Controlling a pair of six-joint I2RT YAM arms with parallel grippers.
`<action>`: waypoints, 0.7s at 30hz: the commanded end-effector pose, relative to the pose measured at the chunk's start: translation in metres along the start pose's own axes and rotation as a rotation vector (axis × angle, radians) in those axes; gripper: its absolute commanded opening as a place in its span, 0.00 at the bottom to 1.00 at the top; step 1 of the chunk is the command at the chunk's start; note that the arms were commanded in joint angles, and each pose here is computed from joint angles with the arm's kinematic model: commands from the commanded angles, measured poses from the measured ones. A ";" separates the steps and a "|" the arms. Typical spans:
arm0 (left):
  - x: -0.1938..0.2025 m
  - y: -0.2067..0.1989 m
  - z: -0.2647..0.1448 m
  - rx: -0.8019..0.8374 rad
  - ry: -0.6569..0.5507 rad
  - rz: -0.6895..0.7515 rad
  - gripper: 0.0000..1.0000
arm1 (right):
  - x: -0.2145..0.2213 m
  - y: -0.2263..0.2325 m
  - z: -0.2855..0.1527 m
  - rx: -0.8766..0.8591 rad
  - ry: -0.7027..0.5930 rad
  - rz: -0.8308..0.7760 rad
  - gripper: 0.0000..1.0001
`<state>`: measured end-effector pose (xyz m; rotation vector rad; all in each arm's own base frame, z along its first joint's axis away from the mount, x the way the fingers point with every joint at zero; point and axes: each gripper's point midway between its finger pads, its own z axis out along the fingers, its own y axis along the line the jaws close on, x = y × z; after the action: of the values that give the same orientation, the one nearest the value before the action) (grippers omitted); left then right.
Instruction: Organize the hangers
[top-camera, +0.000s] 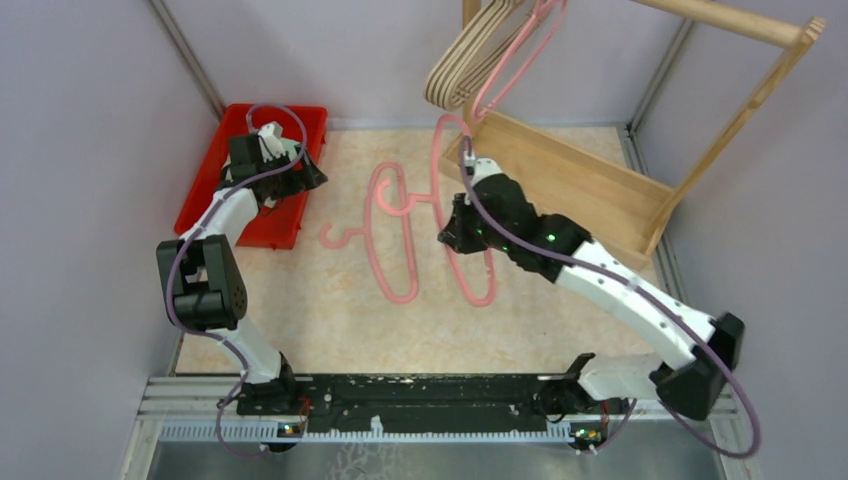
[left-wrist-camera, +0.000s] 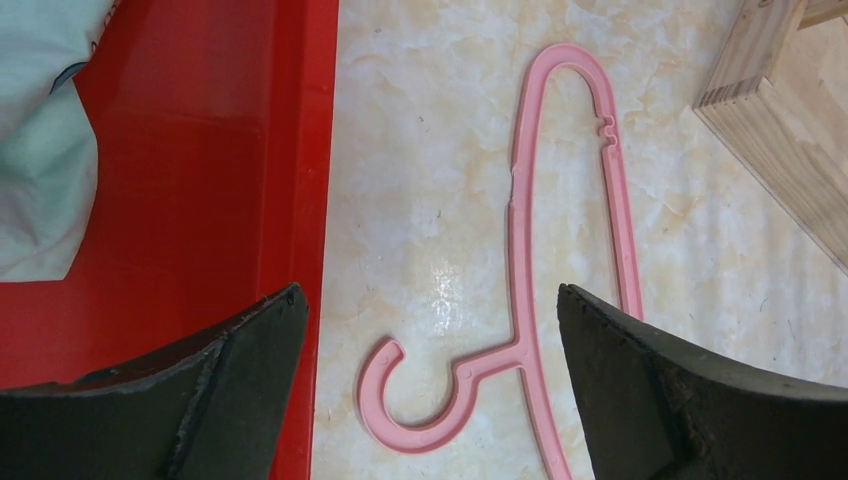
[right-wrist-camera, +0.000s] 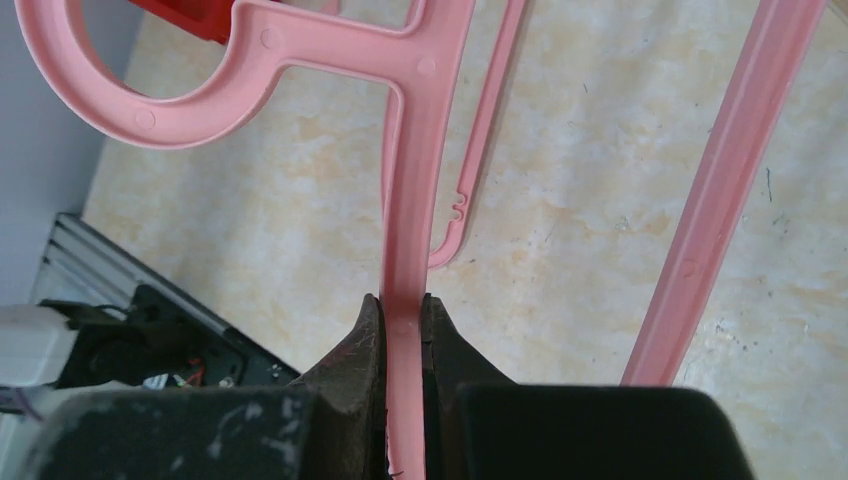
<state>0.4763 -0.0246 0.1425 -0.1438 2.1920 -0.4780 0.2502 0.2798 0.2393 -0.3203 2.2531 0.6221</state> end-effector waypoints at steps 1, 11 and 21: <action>-0.014 -0.003 -0.009 -0.006 -0.045 0.009 1.00 | -0.005 0.004 -0.054 -0.062 -0.053 0.079 0.00; -0.017 -0.013 -0.010 0.006 -0.050 -0.014 1.00 | 0.004 -0.035 -0.140 0.026 -0.156 0.190 0.00; -0.015 -0.047 -0.002 0.018 -0.036 0.056 1.00 | -0.048 -0.054 -0.204 0.091 -0.424 0.302 0.00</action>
<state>0.4750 -0.0542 0.1426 -0.1164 2.2079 -0.4769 0.1644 0.1497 0.3136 0.0395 2.1320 0.6614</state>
